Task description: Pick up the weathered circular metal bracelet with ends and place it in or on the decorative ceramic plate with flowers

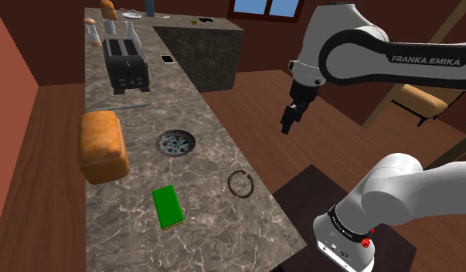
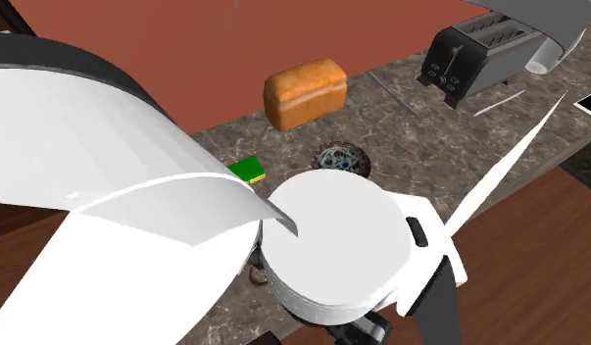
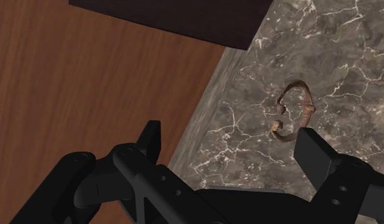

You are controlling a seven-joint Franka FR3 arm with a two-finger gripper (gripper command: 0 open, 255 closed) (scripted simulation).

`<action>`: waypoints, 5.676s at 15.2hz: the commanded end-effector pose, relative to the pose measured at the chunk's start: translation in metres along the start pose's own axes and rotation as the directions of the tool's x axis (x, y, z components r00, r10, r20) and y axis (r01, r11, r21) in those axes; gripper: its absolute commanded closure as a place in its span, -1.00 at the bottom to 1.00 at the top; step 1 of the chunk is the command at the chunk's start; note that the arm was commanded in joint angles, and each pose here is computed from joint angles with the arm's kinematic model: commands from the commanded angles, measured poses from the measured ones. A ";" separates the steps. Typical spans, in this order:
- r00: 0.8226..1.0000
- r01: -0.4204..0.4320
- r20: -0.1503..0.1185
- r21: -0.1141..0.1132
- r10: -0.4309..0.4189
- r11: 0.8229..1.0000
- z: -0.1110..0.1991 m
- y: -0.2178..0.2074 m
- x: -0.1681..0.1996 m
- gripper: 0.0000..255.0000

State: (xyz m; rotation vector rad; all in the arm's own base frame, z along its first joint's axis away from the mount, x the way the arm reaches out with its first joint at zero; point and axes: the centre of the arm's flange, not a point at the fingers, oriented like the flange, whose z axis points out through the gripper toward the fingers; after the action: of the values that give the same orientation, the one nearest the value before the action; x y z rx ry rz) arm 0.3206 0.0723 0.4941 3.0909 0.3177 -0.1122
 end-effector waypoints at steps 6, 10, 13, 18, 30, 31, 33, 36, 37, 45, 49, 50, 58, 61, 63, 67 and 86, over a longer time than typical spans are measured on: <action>1.000 0.010 -0.016 -0.007 -0.010 1.000 0.054 -0.071 0.030 -1.00; 1.000 0.017 -0.024 -0.011 -0.017 1.000 0.083 -0.111 0.046 -1.00; 0.999 0.021 -0.030 -0.014 -0.022 1.000 0.106 -0.142 0.058 -1.00; 0.999 0.028 -0.039 -0.018 -0.028 0.999 0.137 -0.183 0.074 -1.00; 0.999 0.028 -0.039 -0.018 -0.028 0.999 0.177 -0.183 0.076 -1.00; 0.999 0.028 -0.039 -0.018 -0.028 0.999 0.177 -0.183 0.076 -1.00; 0.999 0.028 -0.039 -0.018 -0.028 0.999 0.177 -0.183 0.076 -1.00; 0.999 0.028 -0.039 -0.018 -0.028 0.999 0.177 -0.183 0.076 1.00; 0.999 0.028 -0.039 -0.018 -0.028 0.999 0.177 -0.183 0.076 1.00; 1.000 0.022 -0.013 -0.010 -0.022 1.000 0.189 -0.177 0.078 -1.00; 0.999 0.009 0.041 0.008 -0.009 1.000 0.220 -0.164 0.080 -1.00; 0.999 0.009 0.041 0.008 -0.009 1.000 0.225 -0.164 0.080 -1.00; 0.999 0.009 0.041 0.008 -0.009 1.000 0.255 -0.164 0.079 -1.00; 0.999 0.009 0.041 0.008 -0.009 1.000 0.255 -0.164 0.079 -1.00; 0.999 0.009 0.041 0.008 -0.009 1.000 0.255 -0.164 0.079 -1.00; 0.999 0.009 0.041 0.008 -0.009 1.000 0.255 -0.164 0.079 1.00; 0.999 0.009 0.041 0.008 -0.009 1.000 0.186 -0.162 0.074 1.00</action>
State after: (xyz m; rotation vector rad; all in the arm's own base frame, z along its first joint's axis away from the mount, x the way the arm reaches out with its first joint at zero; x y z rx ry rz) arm 0.3469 0.2386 0.2930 3.0901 0.3302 -0.1768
